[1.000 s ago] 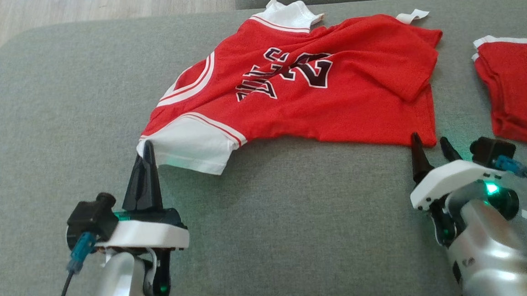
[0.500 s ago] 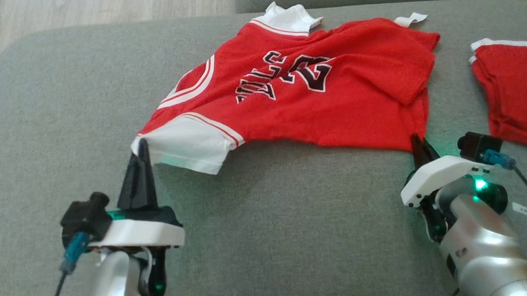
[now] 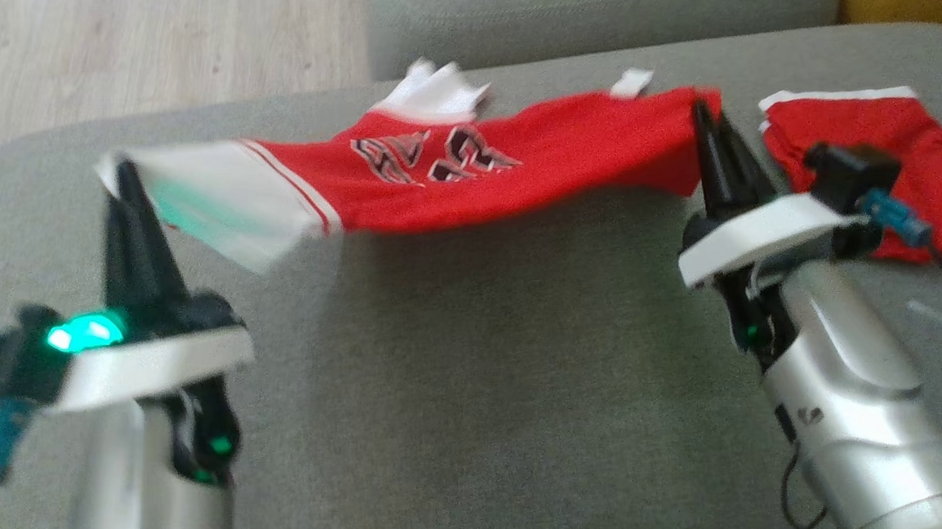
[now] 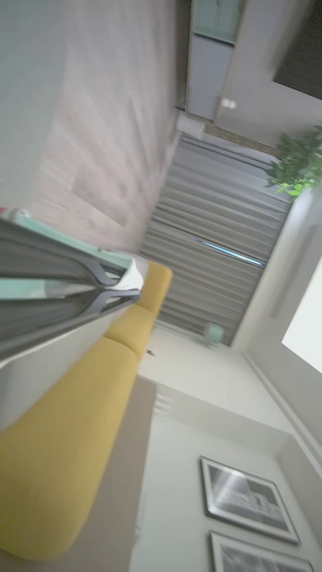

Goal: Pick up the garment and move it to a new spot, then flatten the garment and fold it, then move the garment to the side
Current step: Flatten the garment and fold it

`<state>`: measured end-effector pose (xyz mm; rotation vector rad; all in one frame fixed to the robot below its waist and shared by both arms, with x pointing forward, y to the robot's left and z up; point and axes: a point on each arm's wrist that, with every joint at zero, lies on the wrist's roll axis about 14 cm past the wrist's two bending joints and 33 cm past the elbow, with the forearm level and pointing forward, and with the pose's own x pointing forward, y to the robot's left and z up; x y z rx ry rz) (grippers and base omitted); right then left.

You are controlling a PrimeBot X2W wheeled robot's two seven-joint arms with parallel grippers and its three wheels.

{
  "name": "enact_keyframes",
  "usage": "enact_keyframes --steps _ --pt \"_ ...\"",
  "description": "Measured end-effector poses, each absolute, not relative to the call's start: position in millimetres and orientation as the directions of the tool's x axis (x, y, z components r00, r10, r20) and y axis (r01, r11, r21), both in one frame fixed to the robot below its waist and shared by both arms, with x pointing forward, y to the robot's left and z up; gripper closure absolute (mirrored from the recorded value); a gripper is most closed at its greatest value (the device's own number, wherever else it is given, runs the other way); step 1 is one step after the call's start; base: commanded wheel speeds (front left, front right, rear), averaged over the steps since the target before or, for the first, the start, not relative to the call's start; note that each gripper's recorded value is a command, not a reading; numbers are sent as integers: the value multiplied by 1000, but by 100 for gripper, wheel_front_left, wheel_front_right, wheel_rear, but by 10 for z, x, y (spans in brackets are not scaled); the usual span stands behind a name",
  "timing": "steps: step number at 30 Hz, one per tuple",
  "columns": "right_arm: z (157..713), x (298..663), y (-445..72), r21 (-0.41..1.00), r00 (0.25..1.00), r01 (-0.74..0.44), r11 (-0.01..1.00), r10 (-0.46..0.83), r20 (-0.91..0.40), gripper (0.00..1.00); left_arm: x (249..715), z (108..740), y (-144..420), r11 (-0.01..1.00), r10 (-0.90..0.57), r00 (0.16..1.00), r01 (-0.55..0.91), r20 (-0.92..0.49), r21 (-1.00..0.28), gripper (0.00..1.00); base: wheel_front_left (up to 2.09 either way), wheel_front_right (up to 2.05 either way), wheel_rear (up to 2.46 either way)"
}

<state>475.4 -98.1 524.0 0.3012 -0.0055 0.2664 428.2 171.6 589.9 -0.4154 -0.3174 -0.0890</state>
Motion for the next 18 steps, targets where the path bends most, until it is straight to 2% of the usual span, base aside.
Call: enact_keyframes --steps 4,5,8,12,18 --pt "5948 4719 -1027 171 930 -322 931 278 240 100 4282 6700 1705 893 -24 852 254 523 -372 100 0 0 0" --pt "6320 4679 -1108 104 903 -331 938 283 323 100 4211 7143 1709 886 -25 780 307 625 -349 100 0 0 0" --pt "7002 4496 -1254 -18 840 -320 947 293 457 100 3939 7847 1693 877 -28 642 383 766 -289 100 0 0 0" --pt "7537 4222 -1434 -75 793 -276 958 271 546 100 3604 8282 1673 864 -18 543 431 840 -260 100 0 0 0" --pt "7595 4065 -1550 -70 814 -231 970 232 532 100 3415 8471 1665 850 -13 507 460 862 -258 100 0 0 0"
